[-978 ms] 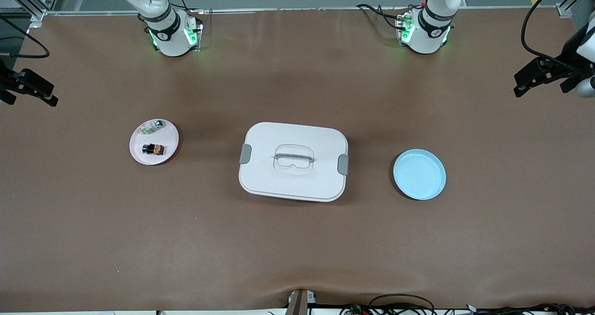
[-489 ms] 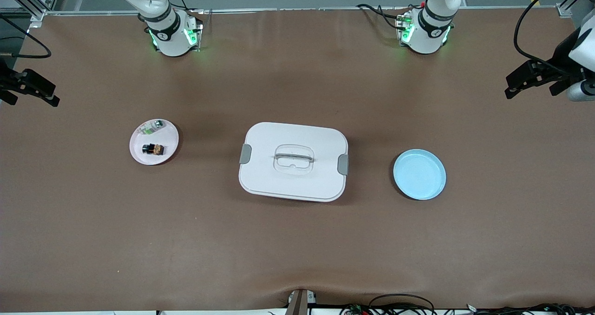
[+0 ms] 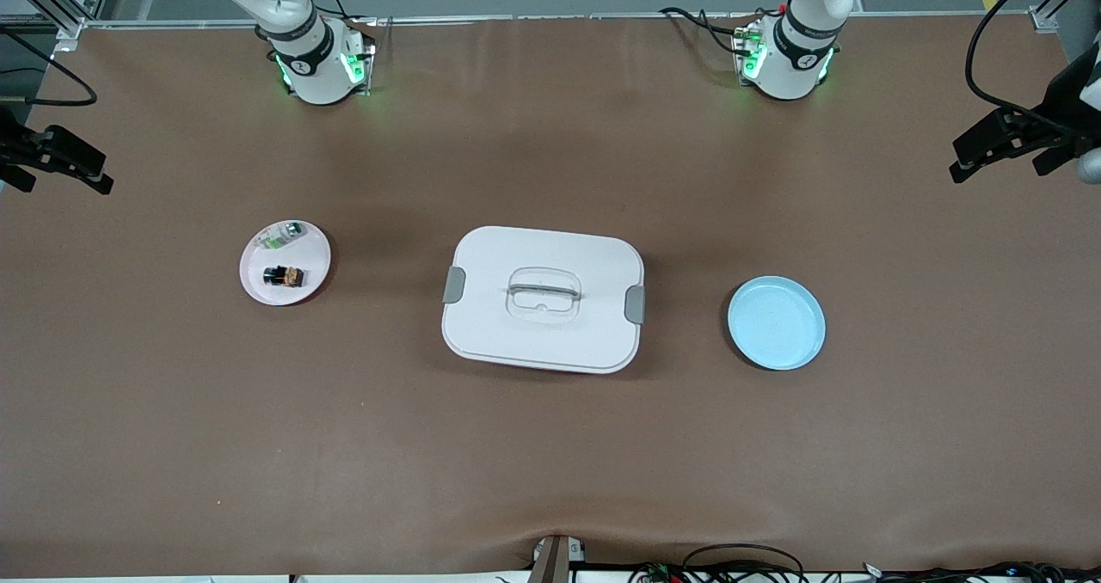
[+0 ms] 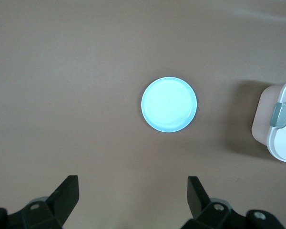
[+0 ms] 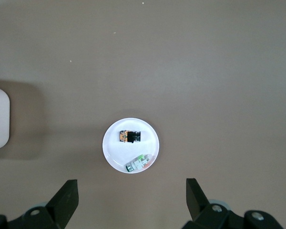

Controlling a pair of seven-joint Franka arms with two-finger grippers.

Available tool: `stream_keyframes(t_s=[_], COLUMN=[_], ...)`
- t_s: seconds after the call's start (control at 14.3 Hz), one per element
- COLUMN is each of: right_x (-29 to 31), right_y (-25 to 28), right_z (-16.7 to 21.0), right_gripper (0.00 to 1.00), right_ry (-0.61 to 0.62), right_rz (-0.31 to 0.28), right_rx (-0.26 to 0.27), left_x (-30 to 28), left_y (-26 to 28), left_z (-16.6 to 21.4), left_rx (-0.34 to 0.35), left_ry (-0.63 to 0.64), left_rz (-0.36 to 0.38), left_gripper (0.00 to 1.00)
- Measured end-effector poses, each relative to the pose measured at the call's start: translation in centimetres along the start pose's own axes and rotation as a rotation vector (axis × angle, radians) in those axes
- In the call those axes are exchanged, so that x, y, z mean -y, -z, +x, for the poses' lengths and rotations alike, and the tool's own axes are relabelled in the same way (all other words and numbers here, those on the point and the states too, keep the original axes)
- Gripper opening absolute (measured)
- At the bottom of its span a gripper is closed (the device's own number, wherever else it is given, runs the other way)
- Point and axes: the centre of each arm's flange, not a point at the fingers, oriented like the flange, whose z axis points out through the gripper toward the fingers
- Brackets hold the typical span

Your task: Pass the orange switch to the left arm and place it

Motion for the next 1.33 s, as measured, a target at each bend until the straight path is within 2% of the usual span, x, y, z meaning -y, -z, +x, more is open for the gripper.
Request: stream_keyframes(t_s=[0.35,0.49,0.63,0.91,1.33], right_x=[0.5,0.5,0.6,0.7,1.0], right_y=[-2.6,-4.9,-7.8,-15.7,-25.8], right_z=[0.5,1.2,2.5,3.7,1.4], right_gripper=[1.0,1.0,1.0,1.0,1.0], right_ry=[0.012,0.013,0.014,0.016,0.022], right_rz=[0.003,0.004,0.004,0.002,0.002], right_rx=[0.092,0.148,0.18,0.167,0.107], left_x=[-0.1,-0.1,-0.1,-0.1,-0.1], left_y=[0.0,0.0,0.0,0.2,0.4], left_z=[0.1,0.1,0.2,0.2,0.1], left_rx=[-0.001,-0.001,-0.002,-0.004,-0.009], left_ry=[-0.001,-0.001,-0.001,-0.001,0.012], left_rz=[0.0,0.0,-0.001,-0.002,-0.002], left_gripper=[1.0,1.0,1.0,1.0,1.0])
